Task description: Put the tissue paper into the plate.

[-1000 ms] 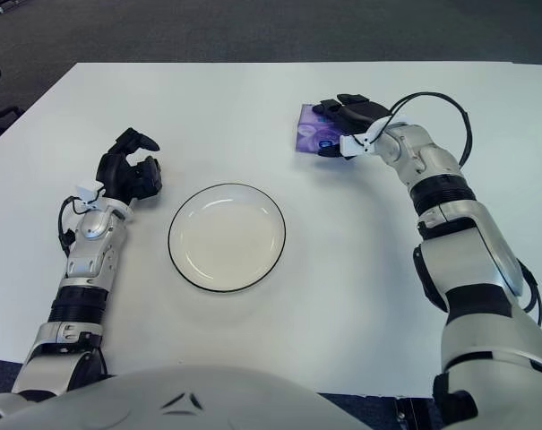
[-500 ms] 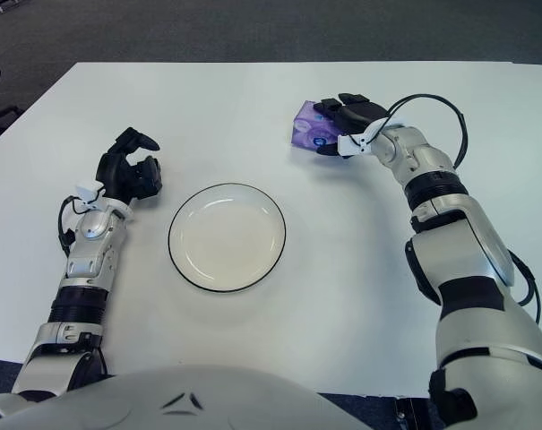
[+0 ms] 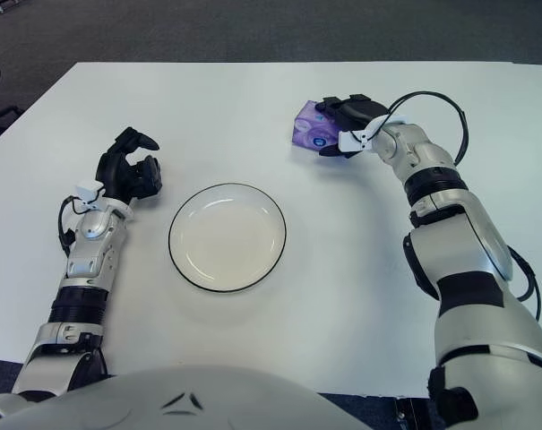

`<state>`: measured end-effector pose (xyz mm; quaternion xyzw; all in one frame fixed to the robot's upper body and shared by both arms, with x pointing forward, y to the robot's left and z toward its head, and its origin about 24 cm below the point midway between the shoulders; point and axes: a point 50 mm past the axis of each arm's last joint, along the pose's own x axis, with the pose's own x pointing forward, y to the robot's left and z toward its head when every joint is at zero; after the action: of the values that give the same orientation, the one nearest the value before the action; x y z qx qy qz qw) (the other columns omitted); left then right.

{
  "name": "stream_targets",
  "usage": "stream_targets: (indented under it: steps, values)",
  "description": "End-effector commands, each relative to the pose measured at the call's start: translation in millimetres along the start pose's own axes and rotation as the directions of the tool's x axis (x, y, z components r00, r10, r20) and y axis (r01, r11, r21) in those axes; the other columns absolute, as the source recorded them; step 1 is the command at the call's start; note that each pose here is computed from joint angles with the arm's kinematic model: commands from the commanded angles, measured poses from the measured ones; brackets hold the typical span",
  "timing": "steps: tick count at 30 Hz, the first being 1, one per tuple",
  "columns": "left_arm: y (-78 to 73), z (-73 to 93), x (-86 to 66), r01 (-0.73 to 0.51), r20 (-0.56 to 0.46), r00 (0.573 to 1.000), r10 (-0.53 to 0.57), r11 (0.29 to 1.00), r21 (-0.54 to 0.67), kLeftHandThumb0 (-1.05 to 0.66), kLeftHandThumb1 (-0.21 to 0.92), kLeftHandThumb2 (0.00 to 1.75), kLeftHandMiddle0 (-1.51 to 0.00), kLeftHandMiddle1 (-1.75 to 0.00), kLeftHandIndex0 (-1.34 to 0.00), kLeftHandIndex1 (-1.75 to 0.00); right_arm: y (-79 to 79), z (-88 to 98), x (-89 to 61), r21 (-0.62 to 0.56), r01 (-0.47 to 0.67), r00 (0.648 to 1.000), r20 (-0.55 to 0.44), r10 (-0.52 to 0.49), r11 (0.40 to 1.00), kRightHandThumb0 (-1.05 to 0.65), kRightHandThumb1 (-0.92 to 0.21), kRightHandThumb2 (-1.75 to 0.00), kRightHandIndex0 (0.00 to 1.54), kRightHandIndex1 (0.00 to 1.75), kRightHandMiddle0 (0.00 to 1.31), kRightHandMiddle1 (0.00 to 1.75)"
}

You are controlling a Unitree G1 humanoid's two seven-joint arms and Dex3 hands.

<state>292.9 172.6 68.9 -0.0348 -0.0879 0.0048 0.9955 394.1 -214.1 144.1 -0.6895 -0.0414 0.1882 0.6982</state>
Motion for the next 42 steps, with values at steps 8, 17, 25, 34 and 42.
stream_targets:
  steps: [8, 17, 25, 34, 42]
  values:
    - [1.5, -68.6, -61.5, -0.084, -0.283, 0.957, 0.067, 0.995, -0.051, -0.47, 0.33, 1.3, -1.32, -1.75, -0.6, -1.75, 29.3, -12.6, -5.8, 0.095, -0.135, 0.988, -0.062, 0.141, 0.986, 0.0, -0.36, -1.13, 0.69, 1.33, 0.43, 1.73]
    - [2.6, -68.7, -61.2, -0.089, -0.285, 0.956, 0.074, 0.995, -0.042, -0.47, 0.33, 1.3, -1.32, -1.75, -0.6, -1.75, 36.7, -16.0, -9.7, 0.203, -0.079, 0.995, -0.051, 0.091, 0.976, 0.0, -0.08, -1.43, 0.92, 1.26, 0.66, 1.75]
    - [2.4, -68.5, -61.2, -0.089, -0.283, 0.956, 0.073, 0.995, -0.041, -0.48, 0.33, 1.3, -1.32, -1.75, -0.6, -1.75, 37.2, -18.8, -12.7, 0.245, -0.049, 0.997, -0.05, 0.063, 0.968, 0.0, -0.03, -1.52, 0.94, 1.35, 0.67, 1.75]
    - [2.9, -68.7, -61.3, -0.085, -0.28, 0.957, 0.071, 0.996, -0.04, -0.48, 0.33, 1.3, -1.32, -1.75, -0.61, -1.75, 38.7, -22.8, -14.1, 0.243, -0.027, 0.995, -0.087, 0.05, 0.97, 0.0, -0.02, -1.61, 0.86, 1.59, 0.63, 1.75]
    - [3.5, -69.1, -61.0, -0.086, -0.285, 0.956, 0.071, 0.996, -0.039, -0.48, 0.33, 1.3, -1.32, -1.75, -0.61, -1.75, 40.0, -25.2, -15.9, 0.214, 0.014, 0.994, -0.109, 0.01, 0.977, 0.0, -0.06, -1.59, 0.82, 1.65, 0.6, 1.75]
